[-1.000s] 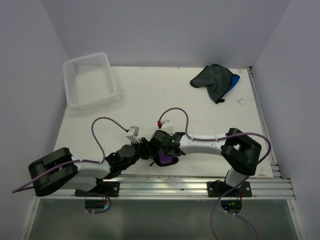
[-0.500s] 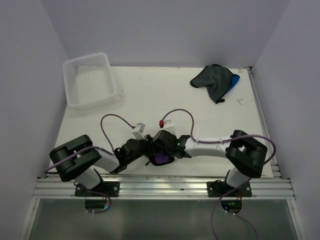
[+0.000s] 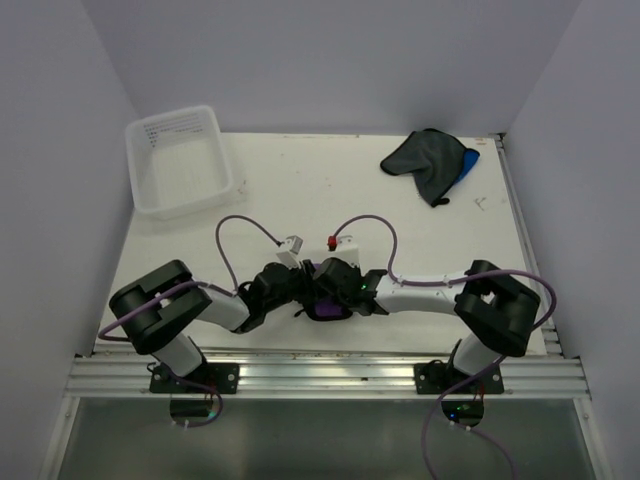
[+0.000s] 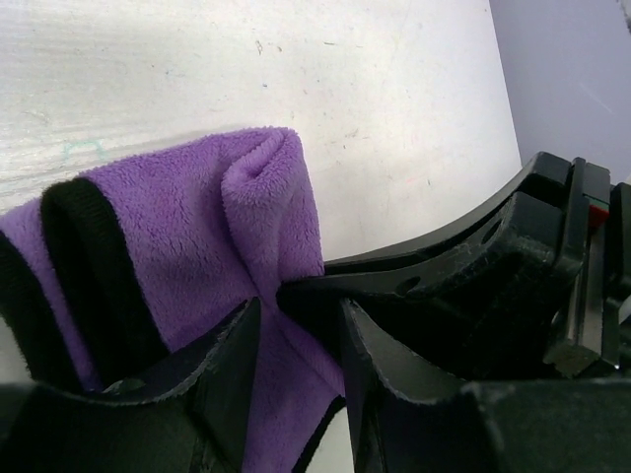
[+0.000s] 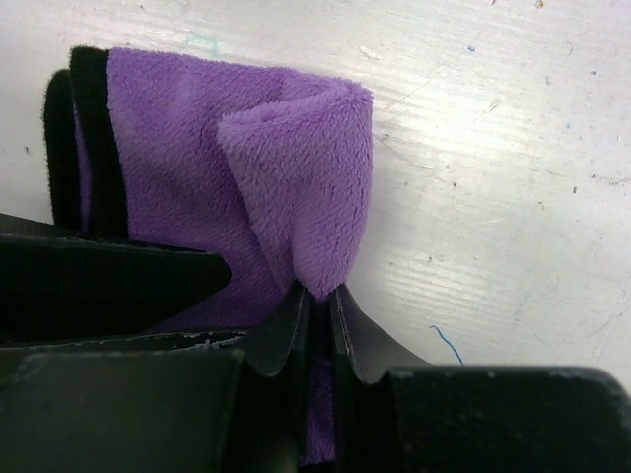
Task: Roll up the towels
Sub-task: Roll the towel
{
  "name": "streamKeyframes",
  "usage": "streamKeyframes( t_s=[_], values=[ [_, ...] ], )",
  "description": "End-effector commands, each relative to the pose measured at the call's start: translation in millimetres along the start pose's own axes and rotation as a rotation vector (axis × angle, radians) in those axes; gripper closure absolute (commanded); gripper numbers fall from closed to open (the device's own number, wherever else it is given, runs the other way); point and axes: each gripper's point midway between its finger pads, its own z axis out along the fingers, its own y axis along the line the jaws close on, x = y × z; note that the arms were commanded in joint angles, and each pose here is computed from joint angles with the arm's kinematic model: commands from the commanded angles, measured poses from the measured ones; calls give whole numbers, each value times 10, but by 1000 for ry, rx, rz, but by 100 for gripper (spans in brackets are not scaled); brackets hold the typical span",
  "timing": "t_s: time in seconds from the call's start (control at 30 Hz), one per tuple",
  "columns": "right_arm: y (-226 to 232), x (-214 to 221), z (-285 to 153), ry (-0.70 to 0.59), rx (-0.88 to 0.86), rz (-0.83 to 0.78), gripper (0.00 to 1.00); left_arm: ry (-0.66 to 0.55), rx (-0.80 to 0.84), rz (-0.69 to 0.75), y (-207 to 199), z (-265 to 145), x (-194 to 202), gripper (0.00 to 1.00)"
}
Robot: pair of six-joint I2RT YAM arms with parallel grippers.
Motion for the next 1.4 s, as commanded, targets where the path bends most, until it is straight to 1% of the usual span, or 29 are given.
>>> streamKeyframes(
  t_s=[0.0, 0.07, 0.23, 0.4, 0.57, 0.63, 0.73, 0.77, 0.83, 0.97, 1.07, 1.23, 1.33, 1.37],
  values=[
    [227, 496, -69, 158, -133, -80, 100, -55, 110, 22, -407, 133, -294, 58],
    [226, 498, -69, 147, -147, -85, 100, -78, 115, 17, -428, 75, -378, 57],
    [296, 530, -139, 123, -249, -83, 100, -69, 93, 20, -412, 124, -488, 54],
    [240, 595, -186, 133, -271, -120, 100, -75, 82, -19, -348, 100, -587, 53],
    [181, 611, -245, 132, -278, -144, 100, -101, 99, -26, -408, -22, -725, 52],
    [154, 621, -256, 139, -278, -138, 100, -115, 99, -22, -436, -74, -795, 52],
    [168, 635, -295, 152, -306, -129, 100, -128, 63, 11, -375, -137, -871, 51],
    [168, 631, -301, 154, -310, -129, 100, -117, 25, 34, -290, -145, -856, 50],
    [167, 644, -310, 162, -313, -136, 100, -135, -4, 58, -235, -174, -911, 50],
    [181, 667, -319, 172, -328, -150, 100, -118, -17, 87, -153, -202, -904, 48],
    [140, 641, -324, 160, -315, -156, 100, -76, -9, 107, -157, -204, -872, 48],
    [78, 571, -338, 128, -303, -152, 100, 23, 45, 78, -196, -226, -702, 47],
    [87, 559, -338, 125, -311, -150, 100, 51, 96, 62, -264, -220, -640, 45],
    [105, 561, -343, 130, -322, -151, 100, 57, 107, 80, -285, -209, -637, 44]
  ],
)
